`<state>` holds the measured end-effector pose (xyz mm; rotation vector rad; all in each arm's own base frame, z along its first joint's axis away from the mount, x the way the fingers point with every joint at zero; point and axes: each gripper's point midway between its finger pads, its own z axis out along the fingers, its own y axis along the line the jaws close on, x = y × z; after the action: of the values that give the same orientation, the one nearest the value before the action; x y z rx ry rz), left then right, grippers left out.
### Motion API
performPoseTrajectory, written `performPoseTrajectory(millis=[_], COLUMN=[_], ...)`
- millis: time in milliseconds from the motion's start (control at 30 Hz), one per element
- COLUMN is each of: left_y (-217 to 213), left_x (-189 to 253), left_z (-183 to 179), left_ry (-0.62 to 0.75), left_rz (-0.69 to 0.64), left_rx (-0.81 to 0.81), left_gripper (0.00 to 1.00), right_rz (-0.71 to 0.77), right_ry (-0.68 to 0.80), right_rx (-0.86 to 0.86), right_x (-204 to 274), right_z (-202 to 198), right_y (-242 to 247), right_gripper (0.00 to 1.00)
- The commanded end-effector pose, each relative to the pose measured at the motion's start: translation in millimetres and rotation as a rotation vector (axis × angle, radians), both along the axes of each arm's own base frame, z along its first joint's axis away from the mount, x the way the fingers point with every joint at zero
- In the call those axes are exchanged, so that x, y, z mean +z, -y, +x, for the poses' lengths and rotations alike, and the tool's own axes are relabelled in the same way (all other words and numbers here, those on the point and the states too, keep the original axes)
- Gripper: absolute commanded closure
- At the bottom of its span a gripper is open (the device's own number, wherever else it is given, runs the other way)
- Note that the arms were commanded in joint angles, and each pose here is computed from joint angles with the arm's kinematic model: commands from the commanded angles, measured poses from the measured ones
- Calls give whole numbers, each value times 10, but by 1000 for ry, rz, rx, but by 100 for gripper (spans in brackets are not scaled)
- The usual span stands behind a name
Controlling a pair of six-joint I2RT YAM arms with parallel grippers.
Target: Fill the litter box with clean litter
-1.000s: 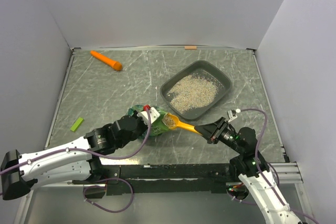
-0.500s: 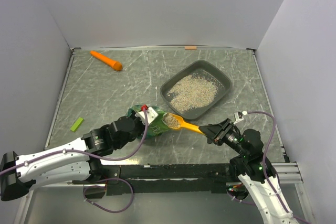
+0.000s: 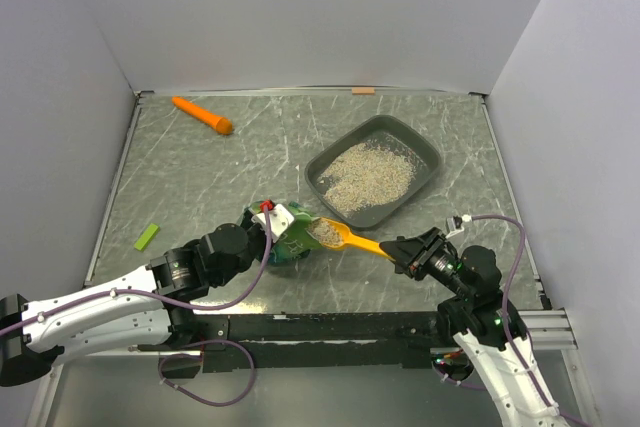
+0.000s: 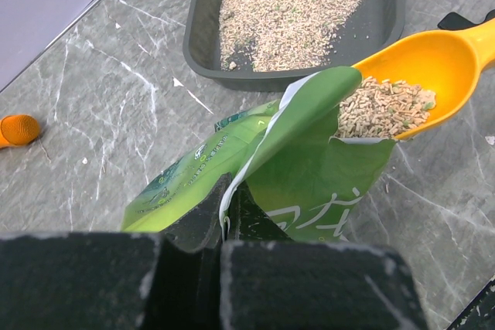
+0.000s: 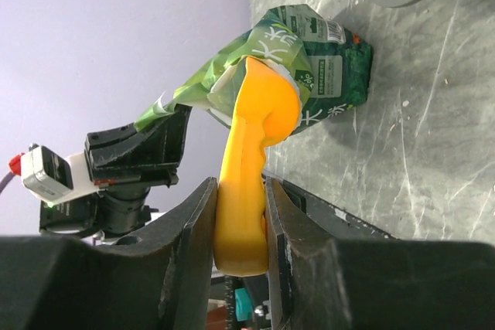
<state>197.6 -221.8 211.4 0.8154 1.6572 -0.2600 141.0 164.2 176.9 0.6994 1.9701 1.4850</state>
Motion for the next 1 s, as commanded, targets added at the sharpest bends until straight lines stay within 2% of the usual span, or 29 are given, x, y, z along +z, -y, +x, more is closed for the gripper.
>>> performPoseTrajectory(millis=[0, 633, 967], left_y=[-142, -229, -252], left_x=[2, 152, 178], left_z=[76, 80, 74], left_ry=[10, 29, 34], left_rz=[15, -37, -46], left_rx=[81, 116, 119], left_gripper=[99, 99, 99], right_rz=[47, 89, 185], right_ry=[55, 116, 192], right_rx=[-52, -144, -135], right_x=[88, 401, 683], right_z=[-170, -341, -294], right_y=[138, 348, 309], right_gripper=[100, 100, 100])
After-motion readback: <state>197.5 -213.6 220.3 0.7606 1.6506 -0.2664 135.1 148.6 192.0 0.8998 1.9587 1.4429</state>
